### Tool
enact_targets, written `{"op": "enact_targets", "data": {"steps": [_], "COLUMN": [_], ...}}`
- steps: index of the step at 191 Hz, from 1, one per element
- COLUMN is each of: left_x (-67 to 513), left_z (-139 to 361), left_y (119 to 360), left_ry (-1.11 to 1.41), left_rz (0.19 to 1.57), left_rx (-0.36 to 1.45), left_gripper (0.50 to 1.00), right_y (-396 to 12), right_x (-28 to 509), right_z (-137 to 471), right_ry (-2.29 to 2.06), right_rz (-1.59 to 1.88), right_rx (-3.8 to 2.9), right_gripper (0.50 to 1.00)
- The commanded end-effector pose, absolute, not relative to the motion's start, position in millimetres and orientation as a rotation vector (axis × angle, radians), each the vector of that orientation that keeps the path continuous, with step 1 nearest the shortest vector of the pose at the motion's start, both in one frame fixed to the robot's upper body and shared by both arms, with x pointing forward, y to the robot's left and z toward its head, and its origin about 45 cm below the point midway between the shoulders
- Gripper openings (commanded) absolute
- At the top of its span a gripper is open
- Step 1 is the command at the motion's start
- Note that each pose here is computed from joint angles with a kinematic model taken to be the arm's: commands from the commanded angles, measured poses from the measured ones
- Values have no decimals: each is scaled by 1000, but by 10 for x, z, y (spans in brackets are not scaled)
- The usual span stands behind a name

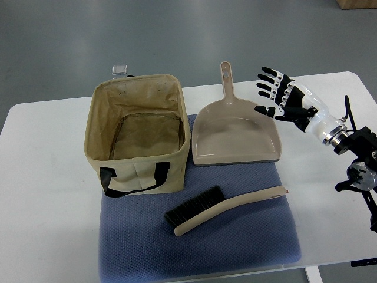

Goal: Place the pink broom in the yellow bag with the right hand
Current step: 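Lower the right hand onto the beige brush handle near the bristles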

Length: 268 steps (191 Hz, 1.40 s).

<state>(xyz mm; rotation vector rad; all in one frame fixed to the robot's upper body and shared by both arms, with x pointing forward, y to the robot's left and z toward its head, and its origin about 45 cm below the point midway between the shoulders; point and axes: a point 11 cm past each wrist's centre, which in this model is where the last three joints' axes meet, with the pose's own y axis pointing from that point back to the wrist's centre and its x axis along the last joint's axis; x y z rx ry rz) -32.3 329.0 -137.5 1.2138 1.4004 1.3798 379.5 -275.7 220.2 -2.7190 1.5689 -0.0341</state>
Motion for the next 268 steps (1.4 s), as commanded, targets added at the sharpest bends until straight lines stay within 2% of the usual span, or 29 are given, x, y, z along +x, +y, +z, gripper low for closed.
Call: {"op": "enact_targets", "data": {"steps": [1,86,130,190,229,268], "left_x": [-323,-323,-315,-323,-323,-323], "left_z": [-1375,-1375,-1375,-1375,-1375,-1375], "left_y": [3290,3290,3289,3290,3290,3290], "left_ry": [1401,1401,1401,1401,1401,1401], "left_rz": [1380,1380,1379,1380,1380,1380], "left_rx": [1214,1214,1214,1214,1214,1214], "left_gripper": [1000,1000,1000,1000,1000,1000], "right_y": [-2689,-2371,-2262,-2253,-2275,-2247], "right_x": [3784,3490,3210,3042,3020,2874], "right_z": [2298,2417,2191,2127,2090,1938], "right_ry": [1495,969,757,797,832,716], "right_rz": [-226,-1035,-1187,-1520,-1615,-1674], "right_rx": [-2876,-3386,-3485,-3401,-3396,-3442], "right_gripper": [928,926,924,911,911,874]}}
